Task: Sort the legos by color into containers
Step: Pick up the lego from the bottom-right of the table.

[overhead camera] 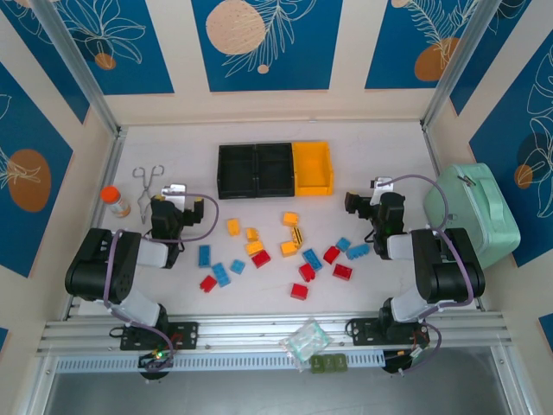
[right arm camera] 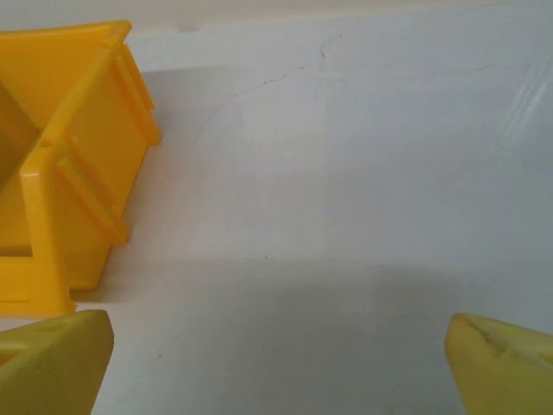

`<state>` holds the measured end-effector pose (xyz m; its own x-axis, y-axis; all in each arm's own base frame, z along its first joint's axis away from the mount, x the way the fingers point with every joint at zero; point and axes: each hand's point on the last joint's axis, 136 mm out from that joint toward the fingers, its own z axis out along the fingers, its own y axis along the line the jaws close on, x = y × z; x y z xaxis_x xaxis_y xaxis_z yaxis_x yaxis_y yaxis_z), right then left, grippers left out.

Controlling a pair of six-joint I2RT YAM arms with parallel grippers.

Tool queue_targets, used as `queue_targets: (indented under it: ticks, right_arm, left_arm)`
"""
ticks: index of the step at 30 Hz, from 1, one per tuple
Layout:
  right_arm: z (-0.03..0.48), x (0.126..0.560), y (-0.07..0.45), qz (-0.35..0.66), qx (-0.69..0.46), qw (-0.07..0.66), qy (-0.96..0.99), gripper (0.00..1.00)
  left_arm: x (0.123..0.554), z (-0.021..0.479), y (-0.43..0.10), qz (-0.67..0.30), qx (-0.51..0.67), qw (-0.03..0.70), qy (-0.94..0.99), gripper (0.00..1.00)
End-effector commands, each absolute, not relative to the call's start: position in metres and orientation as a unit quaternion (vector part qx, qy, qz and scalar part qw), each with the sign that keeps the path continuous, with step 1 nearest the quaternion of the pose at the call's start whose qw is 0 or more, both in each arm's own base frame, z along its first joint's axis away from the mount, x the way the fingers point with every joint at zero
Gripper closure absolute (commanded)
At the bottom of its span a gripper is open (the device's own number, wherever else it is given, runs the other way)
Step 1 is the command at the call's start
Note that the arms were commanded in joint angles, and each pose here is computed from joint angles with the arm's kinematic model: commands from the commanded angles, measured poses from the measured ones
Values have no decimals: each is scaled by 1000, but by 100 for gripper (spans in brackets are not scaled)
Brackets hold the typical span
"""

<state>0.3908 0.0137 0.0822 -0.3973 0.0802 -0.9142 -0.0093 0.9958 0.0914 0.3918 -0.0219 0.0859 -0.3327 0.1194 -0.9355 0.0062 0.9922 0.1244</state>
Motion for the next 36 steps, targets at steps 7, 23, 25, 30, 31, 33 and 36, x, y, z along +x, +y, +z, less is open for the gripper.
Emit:
queue_targets:
  ticks: [7, 23, 25, 30, 31, 33, 36]
  right_arm:
    - [94, 397, 16, 49, 21, 562, 825, 1]
    - [94, 397, 15, 49, 22, 562, 825, 1]
    - [93, 397, 16, 49, 22, 562, 825, 1]
    - [110, 399, 15, 48, 22, 559, 828, 1]
    - [115, 399, 18, 51, 14, 551, 833, 1]
    - [128, 401, 22, 51, 8, 537, 842, 1]
    - [146, 400, 24, 69, 24, 528, 846, 1]
  left_arm:
    - [394, 93, -22, 42, 44, 585, 809, 1]
    - [395, 94, -22, 42, 43, 586, 808, 1]
    - [395, 93, -20, 42, 39, 584, 810, 1]
    - [396, 104, -10, 58, 14, 582, 811, 1]
    - [397, 107, -14, 55, 25, 574, 816, 1]
    - [401, 116, -15, 60, 31, 554, 830, 1]
    - [404, 138, -4, 78, -2, 546, 834, 0]
